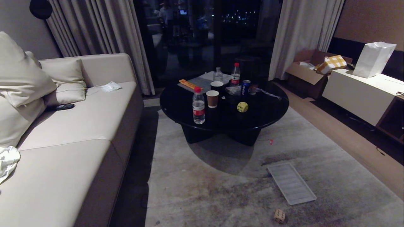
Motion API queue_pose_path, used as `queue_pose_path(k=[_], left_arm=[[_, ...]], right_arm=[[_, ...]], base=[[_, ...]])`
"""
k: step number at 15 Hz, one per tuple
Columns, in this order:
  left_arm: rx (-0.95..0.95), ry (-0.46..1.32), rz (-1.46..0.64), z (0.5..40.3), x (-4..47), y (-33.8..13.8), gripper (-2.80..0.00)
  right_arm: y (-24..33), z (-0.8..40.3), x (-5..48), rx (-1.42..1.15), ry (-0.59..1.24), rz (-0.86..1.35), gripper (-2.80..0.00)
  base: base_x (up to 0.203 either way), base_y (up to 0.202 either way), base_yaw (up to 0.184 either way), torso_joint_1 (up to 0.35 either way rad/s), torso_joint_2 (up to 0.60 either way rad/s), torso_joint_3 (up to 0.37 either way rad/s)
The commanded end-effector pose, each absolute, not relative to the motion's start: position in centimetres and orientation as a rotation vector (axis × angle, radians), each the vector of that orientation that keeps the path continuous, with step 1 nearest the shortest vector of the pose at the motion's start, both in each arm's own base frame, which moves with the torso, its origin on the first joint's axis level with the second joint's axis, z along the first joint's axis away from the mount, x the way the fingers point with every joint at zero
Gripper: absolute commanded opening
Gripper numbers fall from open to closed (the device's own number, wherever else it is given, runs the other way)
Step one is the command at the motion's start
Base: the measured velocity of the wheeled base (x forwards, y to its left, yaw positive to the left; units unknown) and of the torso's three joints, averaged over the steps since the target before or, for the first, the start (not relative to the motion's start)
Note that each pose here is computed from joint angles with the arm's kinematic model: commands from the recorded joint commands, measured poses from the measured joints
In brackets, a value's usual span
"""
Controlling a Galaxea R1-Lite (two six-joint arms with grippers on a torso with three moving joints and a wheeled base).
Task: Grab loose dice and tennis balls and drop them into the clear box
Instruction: Pick up toys out of the box
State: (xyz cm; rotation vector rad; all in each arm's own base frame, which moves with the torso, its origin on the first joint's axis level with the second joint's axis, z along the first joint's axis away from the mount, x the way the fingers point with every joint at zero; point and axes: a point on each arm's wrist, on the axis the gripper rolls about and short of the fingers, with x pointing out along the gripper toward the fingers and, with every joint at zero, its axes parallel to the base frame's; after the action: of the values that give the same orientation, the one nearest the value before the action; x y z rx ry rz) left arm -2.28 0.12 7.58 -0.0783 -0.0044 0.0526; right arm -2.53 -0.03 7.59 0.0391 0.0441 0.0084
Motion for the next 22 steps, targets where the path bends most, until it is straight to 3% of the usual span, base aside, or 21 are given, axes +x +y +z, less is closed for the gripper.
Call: queue_pose_path(k=[1,22], left_arm=[[-0.08,-0.002,0.054,7.54,-2.26,0.12,-2.8],[-0.114,-0.007,0.064,7.57,-2.26,0.14,-2.8]], right_arm=[[-0.03,7.58,-2.52,0.04,0.046,0.007,-2.8],[-0.02,7.56,-2.51,0.003,0.046,0.013,-2.8]], base=[[0.0,0.0,0.0,0.0,0.0,0.0],[0.0,0.0,0.0,0.002,0.0,-0.172]])
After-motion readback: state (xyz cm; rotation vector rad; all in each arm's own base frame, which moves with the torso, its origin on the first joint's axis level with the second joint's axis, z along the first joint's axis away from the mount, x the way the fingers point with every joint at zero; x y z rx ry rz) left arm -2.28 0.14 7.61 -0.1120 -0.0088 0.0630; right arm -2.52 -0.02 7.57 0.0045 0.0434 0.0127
